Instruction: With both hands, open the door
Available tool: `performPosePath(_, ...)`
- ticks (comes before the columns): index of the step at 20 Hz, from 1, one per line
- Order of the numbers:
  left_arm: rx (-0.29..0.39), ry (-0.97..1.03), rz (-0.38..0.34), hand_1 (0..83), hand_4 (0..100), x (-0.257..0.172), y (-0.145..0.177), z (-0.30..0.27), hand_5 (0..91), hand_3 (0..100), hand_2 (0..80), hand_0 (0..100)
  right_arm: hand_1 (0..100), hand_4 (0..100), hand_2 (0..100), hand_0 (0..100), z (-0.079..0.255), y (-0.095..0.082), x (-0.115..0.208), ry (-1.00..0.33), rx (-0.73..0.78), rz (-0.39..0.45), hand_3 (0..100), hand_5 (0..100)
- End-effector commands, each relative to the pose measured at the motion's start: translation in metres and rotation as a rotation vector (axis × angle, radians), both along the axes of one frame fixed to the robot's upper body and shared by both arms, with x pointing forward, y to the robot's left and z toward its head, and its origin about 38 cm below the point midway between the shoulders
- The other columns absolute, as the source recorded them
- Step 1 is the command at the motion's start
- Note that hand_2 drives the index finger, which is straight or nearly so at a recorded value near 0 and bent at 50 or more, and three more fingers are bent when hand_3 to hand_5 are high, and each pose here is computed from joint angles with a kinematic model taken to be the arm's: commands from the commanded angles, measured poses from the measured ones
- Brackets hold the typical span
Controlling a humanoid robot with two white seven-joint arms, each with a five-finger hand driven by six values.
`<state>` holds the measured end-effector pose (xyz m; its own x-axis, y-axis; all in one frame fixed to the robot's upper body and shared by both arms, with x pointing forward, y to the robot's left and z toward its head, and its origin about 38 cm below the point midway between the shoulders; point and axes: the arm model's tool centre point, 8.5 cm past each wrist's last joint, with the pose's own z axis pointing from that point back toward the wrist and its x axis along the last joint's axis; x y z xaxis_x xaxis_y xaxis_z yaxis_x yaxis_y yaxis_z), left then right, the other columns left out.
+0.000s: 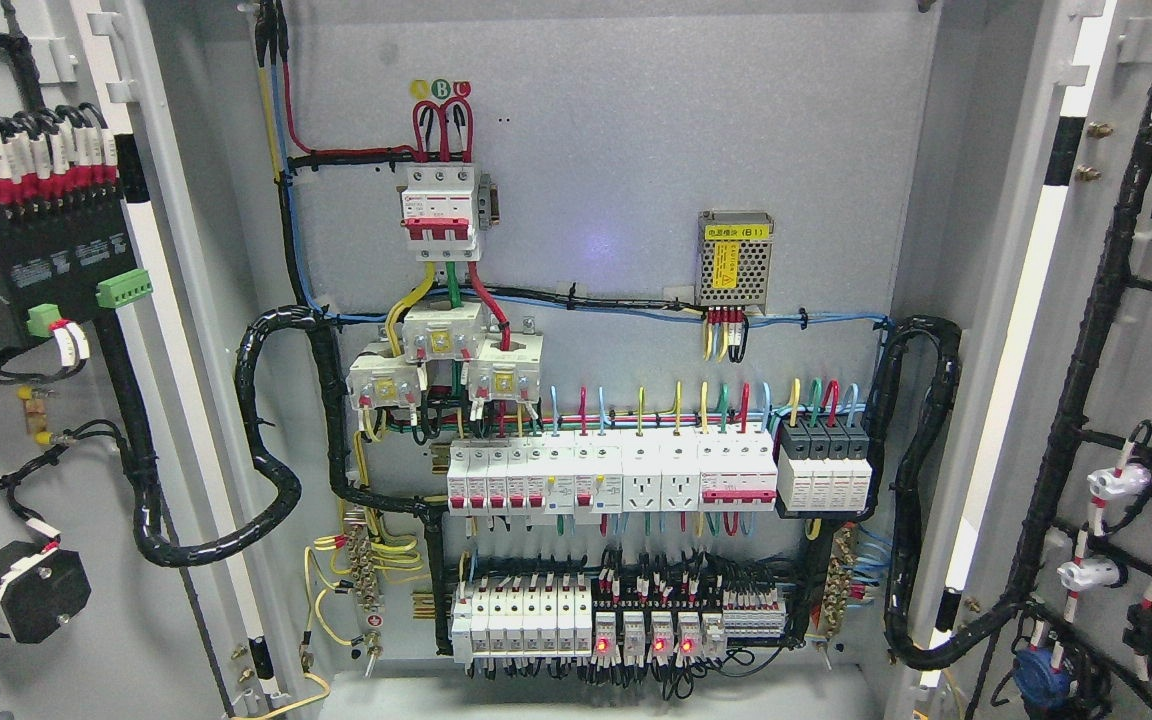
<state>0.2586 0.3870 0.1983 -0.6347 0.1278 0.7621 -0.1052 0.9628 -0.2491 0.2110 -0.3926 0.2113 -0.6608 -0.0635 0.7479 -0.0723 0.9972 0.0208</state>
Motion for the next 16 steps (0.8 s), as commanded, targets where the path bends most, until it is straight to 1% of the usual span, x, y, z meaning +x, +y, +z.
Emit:
performPosePath(1, 0.022, -0.021, 0.096, 0.0, 0, -0.002, 0.038, 0.014, 0.0, 0, 0.0, 0, 0, 0, 0, 19, -0.014, -0.015, -0.005, 0.024, 0.032, -0.073, 0, 0)
performPosePath(4, 0.024, -0.018, 0.101, 0.0, 0, 0.000, 0.041, 0.013, 0.0, 0, 0.0, 0, 0, 0, 0, 19, -0.016, -0.019, -0.006, 0.028, 0.040, -0.090, 0, 0)
performPosePath(9, -0.002, 0.008, 0.115, 0.0, 0, 0.007, 0.051, 0.007, 0.0, 0, 0.0, 0, 0, 0, 0, 19, -0.015, -0.023, -0.008, 0.025, 0.035, -0.103, 0, 0)
performPosePath(12, -0.026, 0.039, 0.112, 0.0, 0, 0.013, 0.056, 0.007, 0.0, 0, 0.0, 0, 0, 0, 0, 19, -0.018, -0.022, -0.009, 0.026, 0.046, -0.111, 0, 0)
performPosePath(16, -0.036, 0.046, 0.128, 0.0, 0, 0.014, 0.065, 0.008, 0.0, 0, 0.0, 0, 0, 0, 0, 19, -0.017, -0.021, -0.008, 0.024, 0.046, -0.106, 0, 0)
